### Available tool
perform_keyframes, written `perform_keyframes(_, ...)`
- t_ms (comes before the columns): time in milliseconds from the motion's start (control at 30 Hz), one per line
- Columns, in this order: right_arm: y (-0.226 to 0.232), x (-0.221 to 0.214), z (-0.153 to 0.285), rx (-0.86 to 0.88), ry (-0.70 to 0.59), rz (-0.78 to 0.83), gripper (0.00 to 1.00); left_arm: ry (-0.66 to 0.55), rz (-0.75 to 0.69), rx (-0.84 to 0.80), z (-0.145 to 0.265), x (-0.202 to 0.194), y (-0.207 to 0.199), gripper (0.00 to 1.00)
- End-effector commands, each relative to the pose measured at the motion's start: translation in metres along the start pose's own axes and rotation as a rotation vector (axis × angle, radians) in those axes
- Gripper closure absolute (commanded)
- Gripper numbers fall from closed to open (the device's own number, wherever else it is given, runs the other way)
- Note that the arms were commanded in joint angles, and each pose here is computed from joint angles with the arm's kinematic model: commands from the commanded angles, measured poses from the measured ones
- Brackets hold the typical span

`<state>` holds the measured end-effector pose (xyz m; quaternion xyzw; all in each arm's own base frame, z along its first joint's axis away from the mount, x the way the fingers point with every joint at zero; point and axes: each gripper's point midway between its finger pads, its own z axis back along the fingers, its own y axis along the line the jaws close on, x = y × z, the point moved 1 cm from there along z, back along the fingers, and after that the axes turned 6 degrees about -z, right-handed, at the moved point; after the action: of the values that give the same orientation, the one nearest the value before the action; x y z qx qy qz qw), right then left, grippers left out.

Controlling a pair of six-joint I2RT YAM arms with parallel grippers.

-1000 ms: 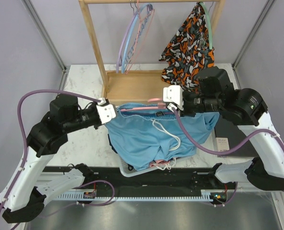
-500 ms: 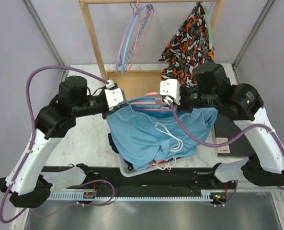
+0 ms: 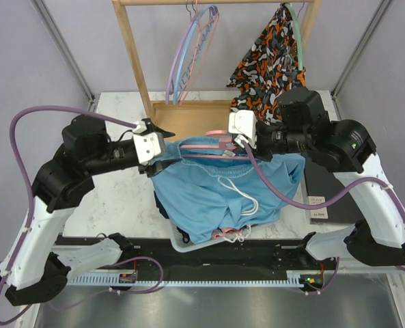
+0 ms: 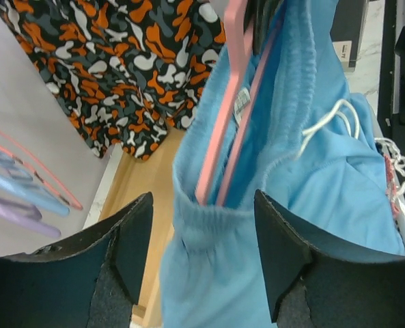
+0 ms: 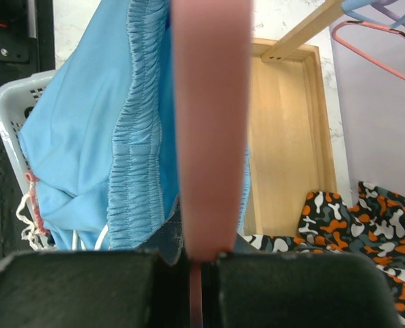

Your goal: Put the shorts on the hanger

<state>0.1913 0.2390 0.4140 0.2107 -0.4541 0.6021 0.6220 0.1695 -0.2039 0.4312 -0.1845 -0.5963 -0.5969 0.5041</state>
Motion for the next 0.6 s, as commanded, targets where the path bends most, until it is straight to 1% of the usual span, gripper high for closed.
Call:
perform_keyframes(0,-0.002,0.033,0.004,-0.009,-0.15,0.013,1.0,-0.059,-0.091,-0.055,-0.026,0.019,0.007,0.34)
perform_keyframes(67,-0.003,0.034,0.003,-0.008,-0.154,0.004,1.0,-0.035,-0.121,-0.077,-0.04,0.014,0.003,0.34)
perform_keyframes(100,-0.002,0.035,0.0,0.003,-0.159,0.001,1.0,-0.042,-0.142,-0.106,-0.045,0.017,-0.006,0.34)
perform_keyframes(167,-0.001,0.036,-0.001,0.012,-0.165,-0.005,1.0,-0.008,-0.176,-0.112,-0.057,0.009,-0.01,0.34)
perform_keyframes(233,0.0,0.037,-0.003,0.022,-0.17,-0.006,1.0,-0.001,-0.188,-0.113,-0.063,0.007,-0.013,0.35)
perform_keyframes(267,0.002,0.038,-0.003,0.03,-0.174,-0.005,1.0,0.014,-0.193,-0.112,-0.066,0.003,-0.013,0.35)
perform_keyframes(333,0.005,0.041,-0.002,0.041,-0.187,-0.001,1.0,0.022,-0.197,-0.115,-0.07,0.0,-0.015,0.4)
perform_keyframes(367,0.006,0.04,-0.002,0.045,-0.186,0.002,1.0,0.032,-0.199,-0.115,-0.072,-0.004,-0.015,0.51)
perform_keyframes(433,0.008,0.036,-0.003,0.048,-0.178,0.0,1.0,0.042,-0.193,-0.117,-0.072,-0.007,-0.016,0.65)
perform_keyframes(467,0.009,0.034,-0.004,0.046,-0.171,0.003,1.0,0.045,-0.19,-0.118,-0.072,-0.009,-0.017,0.82)
perform_keyframes(500,0.009,0.031,-0.001,0.038,-0.168,0.005,1.0,0.04,-0.187,-0.115,-0.07,-0.008,-0.018,0.93)
perform_keyframes(533,0.01,0.025,-0.004,0.033,-0.151,-0.001,1.0,0.051,-0.17,-0.116,-0.07,-0.012,-0.02,0.98)
perform_keyframes(567,0.009,0.022,-0.004,0.021,-0.144,-0.011,0.94,0.058,-0.163,-0.111,-0.069,-0.014,-0.02,0.98)
